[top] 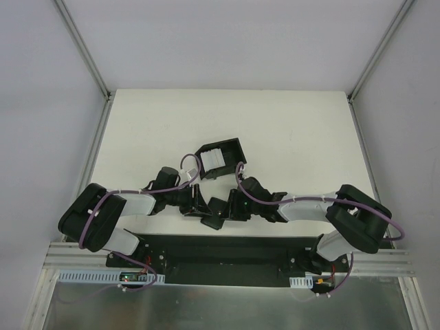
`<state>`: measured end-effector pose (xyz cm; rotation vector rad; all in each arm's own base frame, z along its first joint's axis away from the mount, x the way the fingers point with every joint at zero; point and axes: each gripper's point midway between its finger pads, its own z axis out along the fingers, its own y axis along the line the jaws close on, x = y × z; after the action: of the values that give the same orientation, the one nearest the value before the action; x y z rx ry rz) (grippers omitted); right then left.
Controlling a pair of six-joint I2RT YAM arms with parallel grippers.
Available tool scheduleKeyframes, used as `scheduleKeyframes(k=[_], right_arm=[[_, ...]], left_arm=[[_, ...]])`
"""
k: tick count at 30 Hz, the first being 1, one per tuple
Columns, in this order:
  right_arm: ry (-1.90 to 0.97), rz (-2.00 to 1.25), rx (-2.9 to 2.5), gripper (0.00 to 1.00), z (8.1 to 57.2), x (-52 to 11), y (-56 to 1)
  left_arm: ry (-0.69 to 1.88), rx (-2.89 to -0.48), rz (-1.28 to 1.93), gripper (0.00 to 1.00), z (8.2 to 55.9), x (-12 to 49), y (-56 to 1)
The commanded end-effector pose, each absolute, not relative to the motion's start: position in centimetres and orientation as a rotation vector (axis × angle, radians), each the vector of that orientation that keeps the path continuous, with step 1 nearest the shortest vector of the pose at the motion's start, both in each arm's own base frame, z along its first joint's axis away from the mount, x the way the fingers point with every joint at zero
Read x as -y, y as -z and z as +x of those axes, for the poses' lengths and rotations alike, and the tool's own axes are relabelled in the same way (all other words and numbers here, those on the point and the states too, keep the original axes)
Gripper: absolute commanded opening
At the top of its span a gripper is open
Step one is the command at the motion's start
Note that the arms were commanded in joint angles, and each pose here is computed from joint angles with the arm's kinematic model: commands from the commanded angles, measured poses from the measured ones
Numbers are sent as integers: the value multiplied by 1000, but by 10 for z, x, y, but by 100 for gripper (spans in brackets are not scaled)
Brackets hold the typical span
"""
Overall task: Put the credit cards into the card holder
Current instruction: Open the card holder at the center of the board.
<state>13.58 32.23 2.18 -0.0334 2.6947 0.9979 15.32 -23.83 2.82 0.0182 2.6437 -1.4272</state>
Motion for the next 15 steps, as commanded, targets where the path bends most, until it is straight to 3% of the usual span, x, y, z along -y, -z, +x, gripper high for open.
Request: scheduleKeyframes(k=[1, 8, 13, 15], right_arm=[[-890, -24, -2775, 35, 129, -310, -1], [-882, -32, -2778, 35, 128, -306, 0], [-920, -148, -2698, 36, 131, -309, -15], [-943, -216, -2640, 38, 135, -311, -28]], left_arm=[[1368, -2685, -8, 41, 150, 231, -16], [1356, -2630, 6, 29, 162, 235, -28], [1282, -2677, 36, 0, 169, 233, -24], [1261, -2705, 70, 0, 168, 232, -21]])
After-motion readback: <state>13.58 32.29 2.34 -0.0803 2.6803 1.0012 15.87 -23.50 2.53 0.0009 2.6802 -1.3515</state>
